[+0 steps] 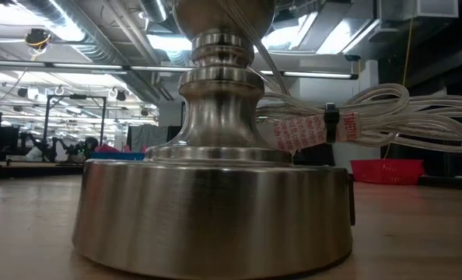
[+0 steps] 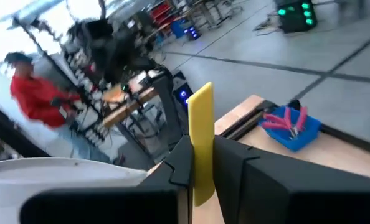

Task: Pick & Place School Supplies
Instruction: Put the yellow eraser into the orange basket

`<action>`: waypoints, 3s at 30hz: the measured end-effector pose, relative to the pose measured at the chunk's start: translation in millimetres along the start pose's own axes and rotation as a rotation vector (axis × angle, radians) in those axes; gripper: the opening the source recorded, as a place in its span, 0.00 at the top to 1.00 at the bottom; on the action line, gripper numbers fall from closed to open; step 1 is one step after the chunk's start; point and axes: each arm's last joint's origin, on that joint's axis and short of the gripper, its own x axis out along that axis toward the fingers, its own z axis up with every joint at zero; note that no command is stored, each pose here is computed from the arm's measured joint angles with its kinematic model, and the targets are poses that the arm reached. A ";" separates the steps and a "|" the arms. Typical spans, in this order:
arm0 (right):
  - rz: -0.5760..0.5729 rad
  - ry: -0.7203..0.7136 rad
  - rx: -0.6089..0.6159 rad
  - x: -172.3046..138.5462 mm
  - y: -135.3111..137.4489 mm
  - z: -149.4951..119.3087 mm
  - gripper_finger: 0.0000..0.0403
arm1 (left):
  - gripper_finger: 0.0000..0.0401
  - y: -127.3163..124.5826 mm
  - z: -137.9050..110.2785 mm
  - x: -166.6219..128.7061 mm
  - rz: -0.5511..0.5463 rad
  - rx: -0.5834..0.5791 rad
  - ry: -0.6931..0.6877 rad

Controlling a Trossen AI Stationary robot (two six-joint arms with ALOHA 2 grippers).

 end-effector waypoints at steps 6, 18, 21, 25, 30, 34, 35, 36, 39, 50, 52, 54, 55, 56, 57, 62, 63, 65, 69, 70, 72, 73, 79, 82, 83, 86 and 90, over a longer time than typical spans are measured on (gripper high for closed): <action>0.134 0.061 -0.126 40.9 31.6 27.5 0.92 | 0.75 -23.3 29.1 29.6 0.020 0.071 0.003; 0.256 0.089 -0.261 83.1 59.9 44.5 0.92 | 0.48 -59.5 30.1 111.0 -0.233 0.060 0.134; 0.243 0.079 -0.275 81.8 60.8 45.7 0.92 | 0.42 -61.8 22.7 124.7 -0.254 0.047 0.167; 0.242 0.082 -0.278 81.2 62.0 44.4 0.92 | 0.39 -59.9 16.6 140.3 -0.284 0.022 0.196; 0.231 0.073 -0.295 79.9 64.7 42.8 0.92 | 0.40 -57.3 15.4 153.7 -0.301 0.009 0.161; 0.228 0.067 -0.300 79.8 64.9 43.0 0.92 | 0.41 -53.1 14.9 162.2 -0.330 -0.024 0.154; 0.228 0.067 -0.303 79.8 64.9 43.0 0.92 | 0.41 -52.5 13.3 164.6 -0.335 -0.030 0.161; 0.228 0.068 -0.303 79.8 64.8 43.0 0.92 | 0.42 -52.0 10.9 166.9 -0.337 -0.030 0.175; 0.219 0.061 -0.309 80.3 63.7 43.8 0.92 | 0.43 -52.6 6.1 172.0 -0.351 -0.031 0.193; 0.207 0.056 -0.313 81.3 61.6 45.2 0.92 | 0.69 -53.3 8.6 174.5 -0.330 -0.024 0.146; 0.203 0.055 -0.313 81.4 61.4 45.3 0.92 | 0.80 -53.5 8.8 174.4 -0.339 -0.025 0.146; 0.201 0.056 -0.314 81.4 61.2 45.2 0.92 | 0.89 -53.6 8.4 174.4 -0.350 -0.028 0.150; 0.202 0.057 -0.314 81.4 61.2 45.1 0.92 | 0.92 -53.9 8.3 174.2 -0.365 -0.029 0.153; 0.202 0.057 -0.314 81.4 61.3 45.1 0.92 | 0.94 -54.3 8.4 174.0 -0.378 -0.037 0.156; 0.203 0.057 -0.318 81.3 61.5 45.0 0.92 | 0.94 -54.5 8.6 173.9 -0.382 -0.048 0.158; 0.200 0.053 -0.317 81.4 61.4 45.2 0.92 | 0.94 -54.2 8.1 173.6 -0.385 -0.065 0.170; 0.201 0.053 -0.317 81.4 61.5 45.2 0.92 | 0.95 -54.2 8.2 173.5 -0.385 -0.065 0.169; 0.201 0.053 -0.317 81.4 61.6 45.1 0.92 | 0.98 -54.3 8.6 173.4 -0.386 -0.065 0.166; 0.230 0.035 -0.324 81.0 63.9 46.7 0.92 | 0.99 -54.9 11.2 173.3 -0.394 -0.060 0.139; 0.240 0.031 -0.321 80.8 64.6 47.1 0.90 | 0.99 -55.0 11.8 173.1 -0.395 -0.061 0.134; 0.240 0.022 -0.311 81.1 65.0 47.7 0.81 | 0.99 -54.8 12.6 172.4 -0.396 -0.061 0.132; 0.239 0.005 -0.299 81.2 65.7 49.1 0.75 | 1.00 -54.5 10.8 172.4 -0.395 -0.055 0.147; 0.233 0.007 -0.285 80.7 65.3 49.4 0.47 | 1.00 -54.6 9.1 173.3 -0.392 -0.054 0.154; 0.232 0.003 -0.286 80.5 65.4 49.8 0.45 | 1.00 -54.4 9.0 173.5 -0.386 -0.048 0.152; 0.232 0.001 -0.289 80.5 65.5 50.0 0.46 | 1.00 -54.3 8.7 173.8 -0.379 -0.043 0.151; 0.207 -0.010 -0.295 80.6 64.9 50.2 0.48 | 1.00 -53.6 9.7 173.3 -0.362 -0.038 0.142; 0.175 -0.023 -0.302 78.8 63.6 51.8 0.49 | 1.00 -51.2 11.7 168.9 -0.335 -0.013 0.149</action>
